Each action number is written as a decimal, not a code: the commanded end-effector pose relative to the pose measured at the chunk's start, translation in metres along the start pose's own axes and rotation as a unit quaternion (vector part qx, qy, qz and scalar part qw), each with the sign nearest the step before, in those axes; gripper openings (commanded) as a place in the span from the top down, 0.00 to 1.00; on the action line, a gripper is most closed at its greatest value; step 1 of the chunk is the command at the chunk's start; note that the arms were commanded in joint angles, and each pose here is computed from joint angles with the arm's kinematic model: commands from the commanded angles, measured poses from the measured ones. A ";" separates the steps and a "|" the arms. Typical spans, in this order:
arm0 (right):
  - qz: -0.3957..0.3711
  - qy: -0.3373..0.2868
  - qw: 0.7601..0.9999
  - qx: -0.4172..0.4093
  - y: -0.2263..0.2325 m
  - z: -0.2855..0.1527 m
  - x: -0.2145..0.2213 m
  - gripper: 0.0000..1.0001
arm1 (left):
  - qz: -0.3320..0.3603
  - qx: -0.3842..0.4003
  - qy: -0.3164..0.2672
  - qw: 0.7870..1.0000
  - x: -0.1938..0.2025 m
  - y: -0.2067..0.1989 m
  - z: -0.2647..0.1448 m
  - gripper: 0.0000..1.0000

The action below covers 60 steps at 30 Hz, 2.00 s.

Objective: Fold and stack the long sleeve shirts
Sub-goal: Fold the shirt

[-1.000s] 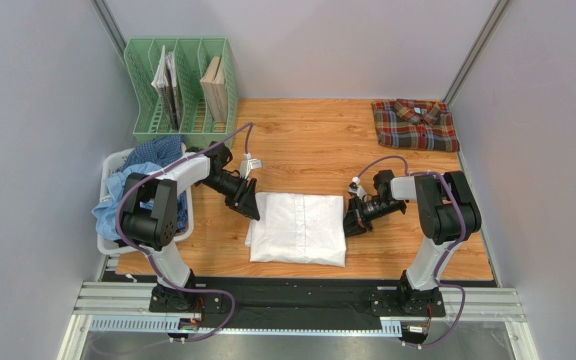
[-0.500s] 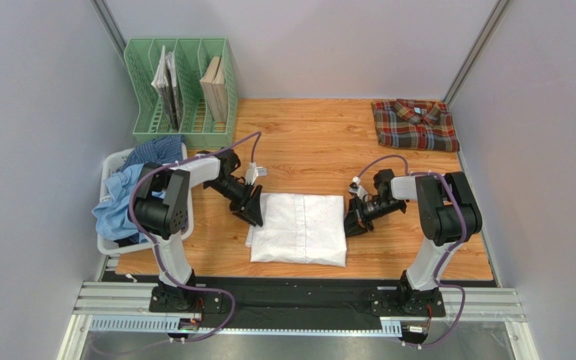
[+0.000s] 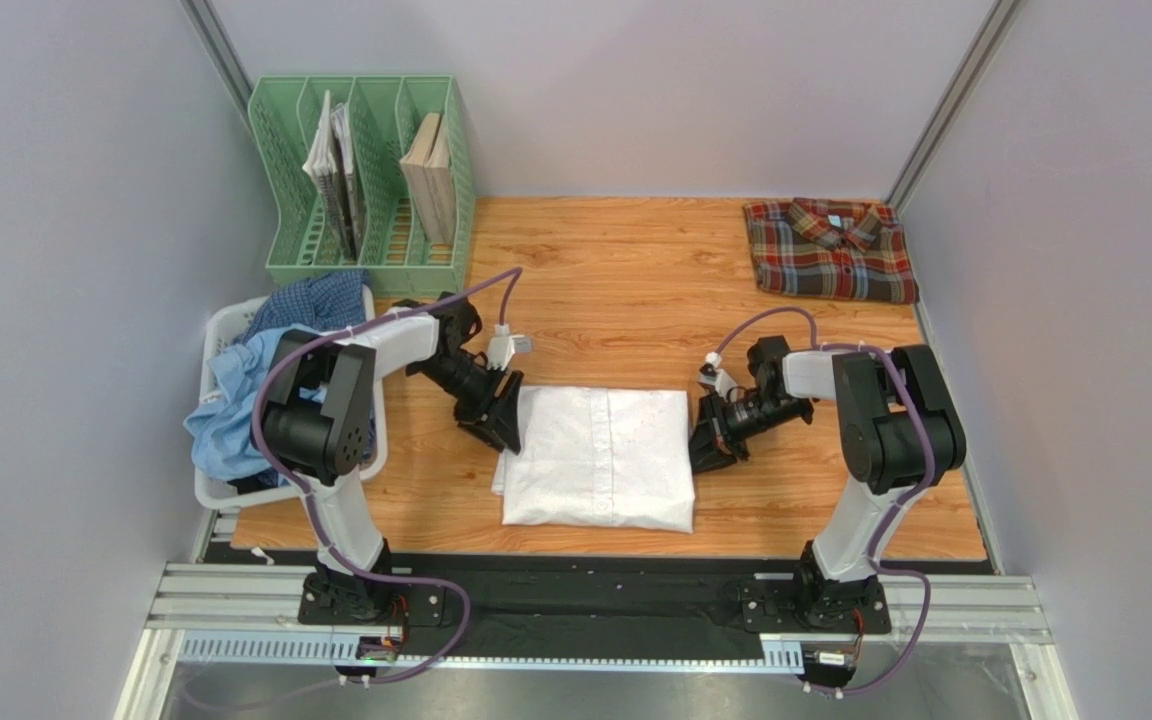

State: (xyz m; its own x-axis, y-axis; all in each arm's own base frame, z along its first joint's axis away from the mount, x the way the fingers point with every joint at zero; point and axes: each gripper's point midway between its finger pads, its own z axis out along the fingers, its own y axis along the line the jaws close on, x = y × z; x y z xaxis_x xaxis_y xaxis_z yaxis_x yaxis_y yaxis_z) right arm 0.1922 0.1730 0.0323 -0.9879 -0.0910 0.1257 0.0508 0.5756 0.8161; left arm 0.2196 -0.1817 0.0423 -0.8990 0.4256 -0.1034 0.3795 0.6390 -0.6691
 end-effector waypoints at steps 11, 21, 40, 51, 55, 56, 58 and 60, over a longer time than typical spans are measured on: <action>-0.031 0.001 0.999 0.018 0.008 -0.010 -0.008 1.00 | 0.034 0.030 -0.019 0.999 -0.008 -0.017 -0.003 1.00; -0.022 0.000 0.998 0.063 0.005 -0.019 -0.022 1.00 | 0.029 0.004 -0.037 0.999 -0.012 -0.006 -0.014 1.00; -0.061 0.042 0.992 0.099 0.000 -0.037 -0.029 1.00 | 0.042 -0.005 -0.048 0.998 -0.017 -0.004 -0.018 1.00; -0.041 0.002 0.995 0.092 -0.001 -0.027 -0.071 1.00 | 0.050 -0.023 -0.066 0.996 -0.039 0.006 -0.029 1.00; -0.052 -0.012 0.994 0.097 0.002 -0.032 -0.083 1.00 | 0.056 -0.030 -0.075 0.995 -0.049 0.009 -0.036 1.00; -0.053 -0.015 0.994 0.094 0.003 -0.033 -0.083 1.00 | 0.057 -0.028 -0.076 0.995 -0.050 0.008 -0.037 1.00; -0.052 -0.014 0.996 0.075 0.008 -0.036 -0.082 1.00 | 0.057 -0.017 -0.077 0.995 -0.051 0.005 -0.036 1.00; -0.047 -0.003 0.997 0.059 0.014 -0.037 -0.074 1.00 | 0.053 -0.014 -0.073 0.996 -0.047 0.005 -0.034 1.00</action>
State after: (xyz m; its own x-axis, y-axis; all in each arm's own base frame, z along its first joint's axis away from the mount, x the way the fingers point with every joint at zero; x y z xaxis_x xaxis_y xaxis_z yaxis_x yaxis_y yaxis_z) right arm 0.2663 0.1551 0.0388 -0.9856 -0.1549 0.0671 -0.0618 0.7010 0.7105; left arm 0.2708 -0.1768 0.0679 -0.8836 0.3817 -0.2711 0.4636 0.6329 -0.6201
